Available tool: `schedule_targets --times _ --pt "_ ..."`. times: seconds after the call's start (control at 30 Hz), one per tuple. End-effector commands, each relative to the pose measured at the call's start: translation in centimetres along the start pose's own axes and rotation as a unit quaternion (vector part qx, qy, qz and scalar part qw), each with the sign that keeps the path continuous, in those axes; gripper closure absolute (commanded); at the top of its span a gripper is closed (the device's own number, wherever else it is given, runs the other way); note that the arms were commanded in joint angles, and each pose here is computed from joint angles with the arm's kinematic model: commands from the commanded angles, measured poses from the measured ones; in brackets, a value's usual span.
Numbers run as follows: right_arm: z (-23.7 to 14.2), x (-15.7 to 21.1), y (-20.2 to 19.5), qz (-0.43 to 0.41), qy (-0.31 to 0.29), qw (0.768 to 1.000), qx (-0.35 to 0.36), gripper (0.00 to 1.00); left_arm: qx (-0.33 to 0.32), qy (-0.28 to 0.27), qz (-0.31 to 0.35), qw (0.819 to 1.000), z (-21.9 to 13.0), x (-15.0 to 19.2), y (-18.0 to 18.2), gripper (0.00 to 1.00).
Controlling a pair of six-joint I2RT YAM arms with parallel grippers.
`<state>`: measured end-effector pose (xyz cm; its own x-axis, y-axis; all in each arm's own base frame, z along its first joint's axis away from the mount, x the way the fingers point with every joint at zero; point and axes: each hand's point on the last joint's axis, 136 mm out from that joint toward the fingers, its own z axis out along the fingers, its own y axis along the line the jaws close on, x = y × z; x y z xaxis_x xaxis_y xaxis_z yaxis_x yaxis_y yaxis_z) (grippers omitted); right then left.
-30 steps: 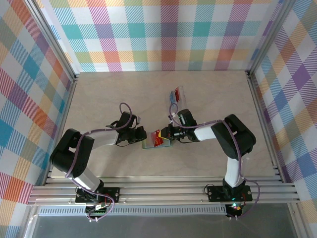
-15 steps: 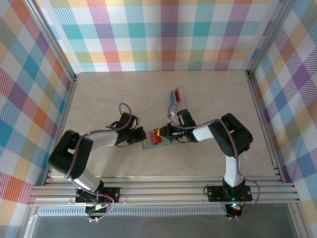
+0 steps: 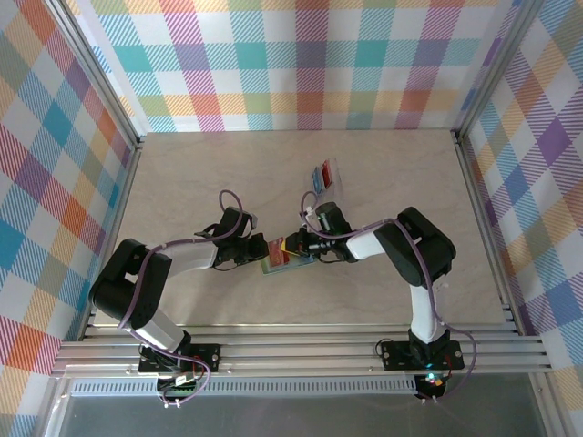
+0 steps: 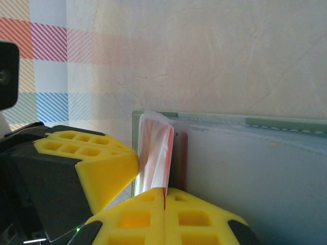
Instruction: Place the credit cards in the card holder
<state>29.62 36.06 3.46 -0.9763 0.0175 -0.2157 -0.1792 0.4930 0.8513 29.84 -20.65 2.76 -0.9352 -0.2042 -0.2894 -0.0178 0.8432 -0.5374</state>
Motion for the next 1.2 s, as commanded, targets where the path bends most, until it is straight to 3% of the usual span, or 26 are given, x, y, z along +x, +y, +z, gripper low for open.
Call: schedule_targets --times 0.0,0.23,0.5,0.77,0.87,1.03,1.17 --pt "1.5 0.8 -0.5 -0.003 0.008 1.000 0.013 1.00 -0.052 0.060 -0.013 0.997 0.9 4.0 3.0 0.93" --pt "1.8 1.5 0.1 -0.020 0.019 1.000 0.011 0.97 -0.049 0.059 -0.011 0.997 0.8 3.8 2.7 0.93" --pt "-0.3 1.6 1.3 -0.053 0.040 0.996 0.061 0.68 -0.057 0.054 0.002 0.997 0.3 3.6 2.8 0.93" --pt "-2.6 0.9 1.8 -0.075 0.046 0.990 0.113 0.57 -0.059 0.053 0.010 0.997 0.1 3.5 2.8 0.93" --pt "-3.5 0.1 1.4 -0.093 0.037 0.983 0.153 0.61 -0.060 0.051 0.013 0.997 0.0 3.3 2.8 0.93" --pt "-5.6 -1.5 0.2 -0.127 0.005 0.964 0.235 0.81 -0.063 0.052 0.015 0.997 0.0 3.3 2.9 0.93" --pt "-6.0 -2.0 -1.0 -0.134 0.006 0.952 0.275 0.79 -0.062 0.055 0.015 0.996 0.1 3.3 2.9 0.93"
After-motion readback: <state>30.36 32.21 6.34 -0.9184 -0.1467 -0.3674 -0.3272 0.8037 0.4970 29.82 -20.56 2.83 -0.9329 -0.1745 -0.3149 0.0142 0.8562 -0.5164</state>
